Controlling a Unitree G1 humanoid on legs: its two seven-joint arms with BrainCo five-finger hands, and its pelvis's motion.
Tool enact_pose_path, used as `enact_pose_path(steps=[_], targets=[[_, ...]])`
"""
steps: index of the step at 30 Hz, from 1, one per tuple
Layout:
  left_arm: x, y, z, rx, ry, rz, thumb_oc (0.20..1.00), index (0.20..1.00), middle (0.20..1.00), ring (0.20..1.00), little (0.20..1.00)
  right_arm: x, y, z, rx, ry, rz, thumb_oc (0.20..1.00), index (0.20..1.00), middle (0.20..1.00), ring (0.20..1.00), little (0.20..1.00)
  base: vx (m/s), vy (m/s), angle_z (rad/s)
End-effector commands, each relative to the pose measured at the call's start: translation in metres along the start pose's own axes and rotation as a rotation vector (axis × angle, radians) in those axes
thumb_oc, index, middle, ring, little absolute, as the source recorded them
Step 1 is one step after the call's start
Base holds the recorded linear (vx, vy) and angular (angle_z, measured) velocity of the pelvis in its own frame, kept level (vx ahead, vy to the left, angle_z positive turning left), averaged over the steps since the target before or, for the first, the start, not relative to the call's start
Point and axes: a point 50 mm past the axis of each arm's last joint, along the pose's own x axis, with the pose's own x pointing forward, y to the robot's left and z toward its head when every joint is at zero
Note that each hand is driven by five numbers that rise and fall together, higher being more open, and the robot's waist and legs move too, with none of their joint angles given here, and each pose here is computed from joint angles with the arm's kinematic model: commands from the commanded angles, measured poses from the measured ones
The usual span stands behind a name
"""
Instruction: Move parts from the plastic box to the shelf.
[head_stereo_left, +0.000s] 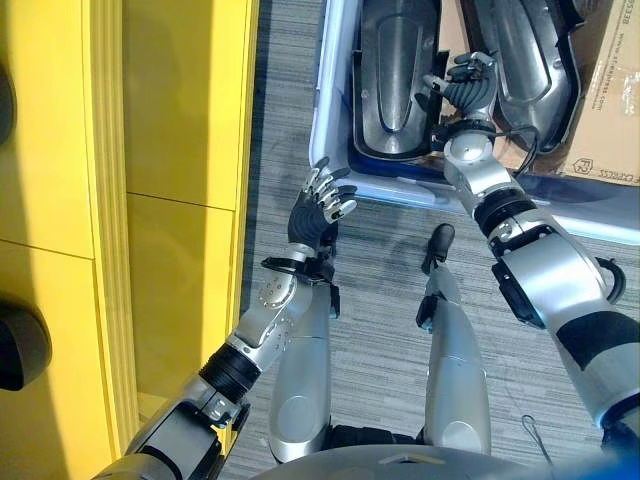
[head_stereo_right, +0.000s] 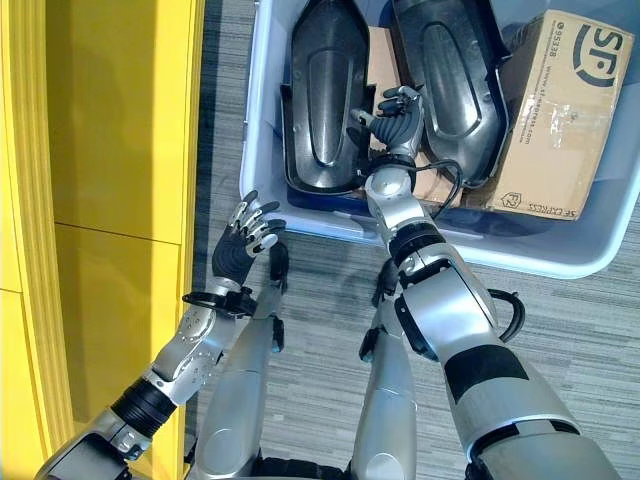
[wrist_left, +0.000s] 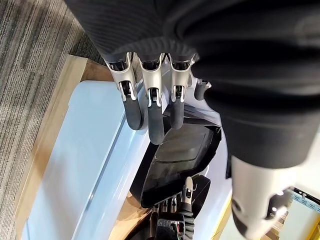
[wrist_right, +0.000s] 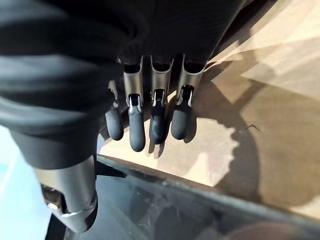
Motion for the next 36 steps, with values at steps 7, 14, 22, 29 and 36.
enact_pose_path(steps=[7,14,22,29,36], targets=[[-0.001,-0.020,0.018,-0.037,-0.085,-0.104,1.000,1.000,1.000,1.000,1.000,-0.025,0.019,-0.052,-0.217,0.137,0.169,1.000,1.000,1.000,1.000,1.000,0.00,0.002,0.01],[0.000,-0.024,0.020,-0.031,-0.097,-0.123,1.000,1.000,1.000,1.000,1.000,-0.028,0.019,-0.060,-0.428,0.103,0.219,1.000,1.000,1.000,1.000,1.000,0.00,0.002,0.00],[0.000,-0.025,0.021,-0.023,-0.096,-0.141,1.000,1.000,1.000,1.000,1.000,-0.032,0.013,-0.078,-0.634,0.134,0.276,1.000,1.000,1.000,1.000,1.000,0.00,0.009,0.09],[0.000,-0.026,0.021,-0.018,-0.090,-0.147,1.000,1.000,1.000,1.000,1.000,-0.033,0.007,-0.087,-0.670,0.173,0.286,1.000,1.000,1.000,1.000,1.000,0.00,0.012,0.03],[-0.002,-0.025,0.017,-0.021,-0.064,-0.152,1.000,1.000,1.000,1.000,1.000,-0.032,-0.015,-0.105,-0.696,0.293,0.257,0.771,0.771,0.771,0.771,0.771,0.01,0.017,0.07]])
